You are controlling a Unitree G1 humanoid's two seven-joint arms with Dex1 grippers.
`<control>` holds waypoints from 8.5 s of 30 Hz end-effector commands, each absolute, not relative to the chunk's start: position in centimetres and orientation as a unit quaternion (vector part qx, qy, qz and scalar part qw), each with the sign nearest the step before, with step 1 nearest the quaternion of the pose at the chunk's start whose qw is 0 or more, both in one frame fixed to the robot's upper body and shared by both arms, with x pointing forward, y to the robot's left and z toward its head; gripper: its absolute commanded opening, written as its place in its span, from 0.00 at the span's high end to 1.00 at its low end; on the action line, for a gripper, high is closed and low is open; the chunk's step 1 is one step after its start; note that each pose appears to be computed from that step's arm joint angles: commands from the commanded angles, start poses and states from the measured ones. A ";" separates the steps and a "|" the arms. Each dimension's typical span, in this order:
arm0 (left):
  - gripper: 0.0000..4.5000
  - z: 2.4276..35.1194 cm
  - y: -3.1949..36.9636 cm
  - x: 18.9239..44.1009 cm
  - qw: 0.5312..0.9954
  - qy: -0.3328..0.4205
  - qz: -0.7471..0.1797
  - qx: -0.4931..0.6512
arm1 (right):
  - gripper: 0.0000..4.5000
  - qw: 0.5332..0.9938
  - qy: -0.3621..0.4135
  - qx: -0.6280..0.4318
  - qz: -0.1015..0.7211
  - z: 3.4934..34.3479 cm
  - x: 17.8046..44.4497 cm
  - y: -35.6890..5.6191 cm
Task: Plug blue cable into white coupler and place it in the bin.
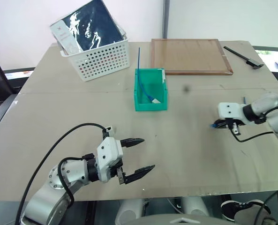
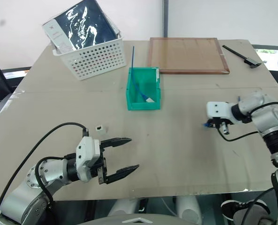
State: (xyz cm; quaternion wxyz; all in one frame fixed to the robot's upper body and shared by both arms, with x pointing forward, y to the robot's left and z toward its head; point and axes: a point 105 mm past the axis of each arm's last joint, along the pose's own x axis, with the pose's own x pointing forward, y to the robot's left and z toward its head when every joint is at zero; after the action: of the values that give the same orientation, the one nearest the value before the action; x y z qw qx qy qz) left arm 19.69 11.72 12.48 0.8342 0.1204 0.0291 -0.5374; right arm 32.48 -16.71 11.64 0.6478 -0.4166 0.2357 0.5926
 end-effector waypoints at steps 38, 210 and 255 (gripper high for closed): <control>0.00 8.3 9.8 29.7 0.785 0.095 -0.562 0.241 | 0.01 0.878 0.040 -0.238 0.413 13.2 19.5 -14.3; 0.92 5.8 8.6 30.5 0.730 0.102 -0.633 0.237 | 1.00 0.743 0.089 -0.194 0.635 14.0 29.3 -3.8; 0.92 8.9 6.8 30.3 0.732 0.088 -0.635 0.231 | 1.00 0.646 0.169 -0.298 0.682 13.7 30.6 -3.6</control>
State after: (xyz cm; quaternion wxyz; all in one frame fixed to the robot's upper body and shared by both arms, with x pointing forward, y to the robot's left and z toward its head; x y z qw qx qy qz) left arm 30.62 7.82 7.90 0.7393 0.2250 0.1083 -0.6254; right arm 30.58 -3.45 14.68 0.6528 -0.2889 0.1442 0.6853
